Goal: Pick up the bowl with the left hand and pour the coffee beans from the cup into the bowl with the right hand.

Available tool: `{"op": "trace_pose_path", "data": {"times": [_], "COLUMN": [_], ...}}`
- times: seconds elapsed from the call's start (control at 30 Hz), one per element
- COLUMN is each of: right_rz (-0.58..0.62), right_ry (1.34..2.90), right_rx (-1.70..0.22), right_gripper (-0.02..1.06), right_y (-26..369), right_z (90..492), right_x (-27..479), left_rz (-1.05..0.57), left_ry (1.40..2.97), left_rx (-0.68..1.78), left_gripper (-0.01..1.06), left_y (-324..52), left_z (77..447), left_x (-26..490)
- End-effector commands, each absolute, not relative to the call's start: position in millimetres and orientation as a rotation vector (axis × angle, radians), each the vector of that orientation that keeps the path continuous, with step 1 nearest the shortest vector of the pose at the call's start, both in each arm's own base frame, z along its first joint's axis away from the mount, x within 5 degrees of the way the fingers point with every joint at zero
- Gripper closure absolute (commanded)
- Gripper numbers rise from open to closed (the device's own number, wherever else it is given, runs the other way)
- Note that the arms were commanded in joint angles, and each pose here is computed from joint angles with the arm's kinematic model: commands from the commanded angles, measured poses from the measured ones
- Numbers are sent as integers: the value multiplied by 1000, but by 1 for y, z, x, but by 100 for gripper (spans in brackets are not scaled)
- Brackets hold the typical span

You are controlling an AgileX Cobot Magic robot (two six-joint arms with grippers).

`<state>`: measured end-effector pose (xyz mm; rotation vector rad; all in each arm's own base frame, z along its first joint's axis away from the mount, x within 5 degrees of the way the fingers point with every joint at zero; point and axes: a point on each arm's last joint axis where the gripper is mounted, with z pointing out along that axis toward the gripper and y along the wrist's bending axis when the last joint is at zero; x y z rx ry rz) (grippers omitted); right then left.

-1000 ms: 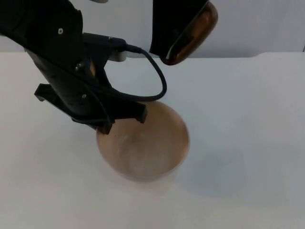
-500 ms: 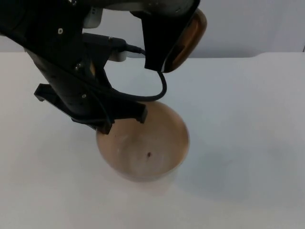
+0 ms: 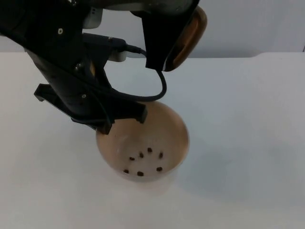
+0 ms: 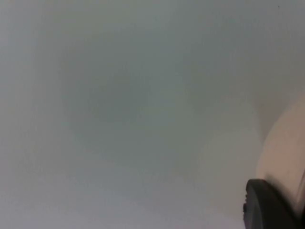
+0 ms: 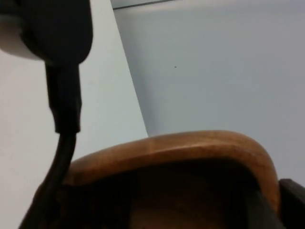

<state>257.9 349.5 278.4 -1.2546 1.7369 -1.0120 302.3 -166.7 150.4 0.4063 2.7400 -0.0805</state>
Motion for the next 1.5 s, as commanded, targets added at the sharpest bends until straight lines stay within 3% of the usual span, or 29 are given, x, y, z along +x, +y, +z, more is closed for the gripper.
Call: {"op": "trace_pose_path", "data": {"times": [0.0,0.63,1.2,1.33,1.47], "right_rz": [-989,-1032,-1019,-993,-939], "right_ry": [1724,1724,1698,1742,1886], "right_rx": [-1232,-1215,-1171,-1174,-1157], "right_gripper": [105,105,105,105,105], "right_y": [351,342,335,332,322], "right_z": [285,261,278,278,272], "right_x": [254,252,249,248,254], "left_rz": [-98,-92,-101,-102,-106], "left_ry": [2720,2712,2710,2708,2710], "left_rx": [399,410,403,403,399], "left_gripper": [105,105,105,105,105], "left_y": [-169,-168,-169,-169,-169], "left_z": [155,155,155,155,155], "left_x": [303,304,304,304,304]}}
